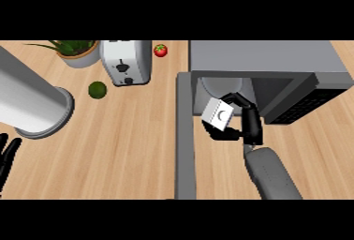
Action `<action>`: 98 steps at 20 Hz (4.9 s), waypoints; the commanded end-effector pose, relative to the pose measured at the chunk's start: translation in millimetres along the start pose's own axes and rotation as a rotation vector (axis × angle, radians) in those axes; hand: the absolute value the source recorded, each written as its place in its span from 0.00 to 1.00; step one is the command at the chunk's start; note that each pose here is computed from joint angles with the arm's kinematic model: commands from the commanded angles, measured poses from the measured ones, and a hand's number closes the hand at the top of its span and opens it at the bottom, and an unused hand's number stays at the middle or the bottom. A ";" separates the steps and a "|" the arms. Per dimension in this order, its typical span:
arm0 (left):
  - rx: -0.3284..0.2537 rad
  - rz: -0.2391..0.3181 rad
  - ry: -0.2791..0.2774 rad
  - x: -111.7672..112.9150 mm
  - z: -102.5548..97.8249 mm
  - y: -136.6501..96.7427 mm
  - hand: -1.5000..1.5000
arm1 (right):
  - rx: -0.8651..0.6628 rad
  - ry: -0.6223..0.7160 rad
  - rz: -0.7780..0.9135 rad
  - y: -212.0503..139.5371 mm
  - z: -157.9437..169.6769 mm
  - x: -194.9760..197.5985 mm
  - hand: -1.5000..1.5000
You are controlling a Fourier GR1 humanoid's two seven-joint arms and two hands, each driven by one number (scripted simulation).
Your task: Pick up the milk, place it into the microwave and close the microwave
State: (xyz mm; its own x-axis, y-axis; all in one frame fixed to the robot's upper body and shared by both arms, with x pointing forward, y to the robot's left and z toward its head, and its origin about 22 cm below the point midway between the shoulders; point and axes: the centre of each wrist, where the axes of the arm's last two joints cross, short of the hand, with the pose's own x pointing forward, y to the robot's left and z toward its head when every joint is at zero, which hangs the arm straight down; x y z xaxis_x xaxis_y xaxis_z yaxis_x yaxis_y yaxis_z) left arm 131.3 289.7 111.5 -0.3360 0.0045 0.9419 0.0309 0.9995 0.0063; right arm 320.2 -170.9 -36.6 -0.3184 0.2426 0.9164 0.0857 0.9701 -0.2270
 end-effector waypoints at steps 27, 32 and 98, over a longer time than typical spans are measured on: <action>-0.072 -0.046 0.011 -17.7 -14.2 5.1 0.00 | -0.128 0.056 0.601 -53.2 -133.8 12.2 0.00; -0.087 -0.045 -0.001 -10.3 -15.4 1.6 0.00 | -0.062 0.069 0.572 -34.8 -125.4 7.0 0.00; -0.153 0.002 0.053 -1.8 13.2 -30.4 0.00 | -0.055 0.204 -0.123 -60.8 55.8 -93.2 0.00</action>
State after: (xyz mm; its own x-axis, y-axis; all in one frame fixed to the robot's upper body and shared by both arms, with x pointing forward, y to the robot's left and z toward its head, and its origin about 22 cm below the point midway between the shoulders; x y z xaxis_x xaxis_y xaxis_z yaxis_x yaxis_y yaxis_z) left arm 123.1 259.1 100.2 -0.2882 -0.0232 0.9573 0.1267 0.9900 0.0622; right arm 325.9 -237.4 -103.9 -0.1645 0.1555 0.9741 0.1003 0.9850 -0.1403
